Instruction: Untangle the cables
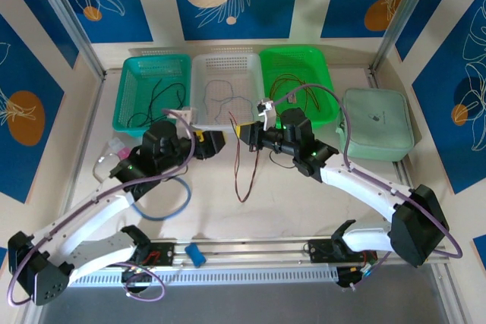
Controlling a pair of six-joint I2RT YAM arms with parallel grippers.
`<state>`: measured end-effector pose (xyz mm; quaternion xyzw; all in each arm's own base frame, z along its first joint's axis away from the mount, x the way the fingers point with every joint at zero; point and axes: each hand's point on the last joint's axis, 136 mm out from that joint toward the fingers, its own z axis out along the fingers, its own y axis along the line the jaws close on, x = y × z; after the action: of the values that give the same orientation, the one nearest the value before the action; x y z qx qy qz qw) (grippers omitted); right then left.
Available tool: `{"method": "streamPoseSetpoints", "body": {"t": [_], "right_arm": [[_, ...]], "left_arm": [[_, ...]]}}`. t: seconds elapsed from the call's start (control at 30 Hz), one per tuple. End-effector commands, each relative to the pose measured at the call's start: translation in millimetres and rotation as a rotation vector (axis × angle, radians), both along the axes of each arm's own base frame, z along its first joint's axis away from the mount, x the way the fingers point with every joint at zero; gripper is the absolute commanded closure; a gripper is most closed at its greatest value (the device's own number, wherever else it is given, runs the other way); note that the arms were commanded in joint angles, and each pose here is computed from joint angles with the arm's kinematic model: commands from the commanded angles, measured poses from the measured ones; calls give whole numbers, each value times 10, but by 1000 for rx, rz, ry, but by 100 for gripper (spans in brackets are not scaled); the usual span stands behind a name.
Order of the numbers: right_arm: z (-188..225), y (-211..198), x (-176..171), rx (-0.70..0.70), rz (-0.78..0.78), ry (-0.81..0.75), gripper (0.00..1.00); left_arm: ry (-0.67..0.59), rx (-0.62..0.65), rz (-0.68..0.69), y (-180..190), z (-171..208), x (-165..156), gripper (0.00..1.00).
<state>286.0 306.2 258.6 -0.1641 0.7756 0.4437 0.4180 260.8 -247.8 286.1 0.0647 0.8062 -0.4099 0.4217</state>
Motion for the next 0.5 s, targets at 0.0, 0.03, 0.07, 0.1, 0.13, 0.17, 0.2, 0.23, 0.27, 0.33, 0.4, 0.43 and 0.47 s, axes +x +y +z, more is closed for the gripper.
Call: {"method": "streamPoseSetpoints", "body": {"t": [0.0, 0.03, 0.07, 0.1, 0.13, 0.17, 0.2, 0.23, 0.27, 0.33, 0.4, 0.43, 0.47], "right_arm": [[171, 30, 10, 31, 1, -26, 100], [186, 31, 8, 34, 2, -28, 100], [183, 27, 11, 33, 0, -28, 100], [196, 28, 11, 34, 0, -30, 100], [196, 28, 7, 34, 2, -29, 100], [204, 32, 1, 36, 4, -30, 100], [216, 34, -3, 36, 6, -32, 100], [218, 39, -10, 35, 8, -32, 100], [229, 40, -12, 35, 9, -33, 100], [245, 55, -27, 34, 15, -38, 100], [246, 50, -37, 30, 17, -40, 100], [250, 43, -37, 29, 14, -42, 100], [260, 30, -34, 28, 10, -45, 100]], "left_arm": [[-81, -95, -114, -248, 444, -32, 32], [-78, -100, -124, -285, 461, -21, 33], [-74, -101, -122, -304, 463, 1, 36], [-72, -101, -123, -321, 458, 19, 39], [-66, -98, -128, -343, 445, 31, 42], [-57, -91, -129, -360, 428, 46, 44], [-48, -83, -126, -369, 406, 62, 46], [-41, -75, -120, -373, 385, 83, 46], [-34, -71, -118, -385, 367, 98, 46], [-28, -63, -119, -409, 342, 125, 47], [-20, -48, -119, -429, 319, 138, 47], [-16, -38, -117, -429, 302, 141, 47], [-13, -29, -111, -427, 285, 149, 48]]}}
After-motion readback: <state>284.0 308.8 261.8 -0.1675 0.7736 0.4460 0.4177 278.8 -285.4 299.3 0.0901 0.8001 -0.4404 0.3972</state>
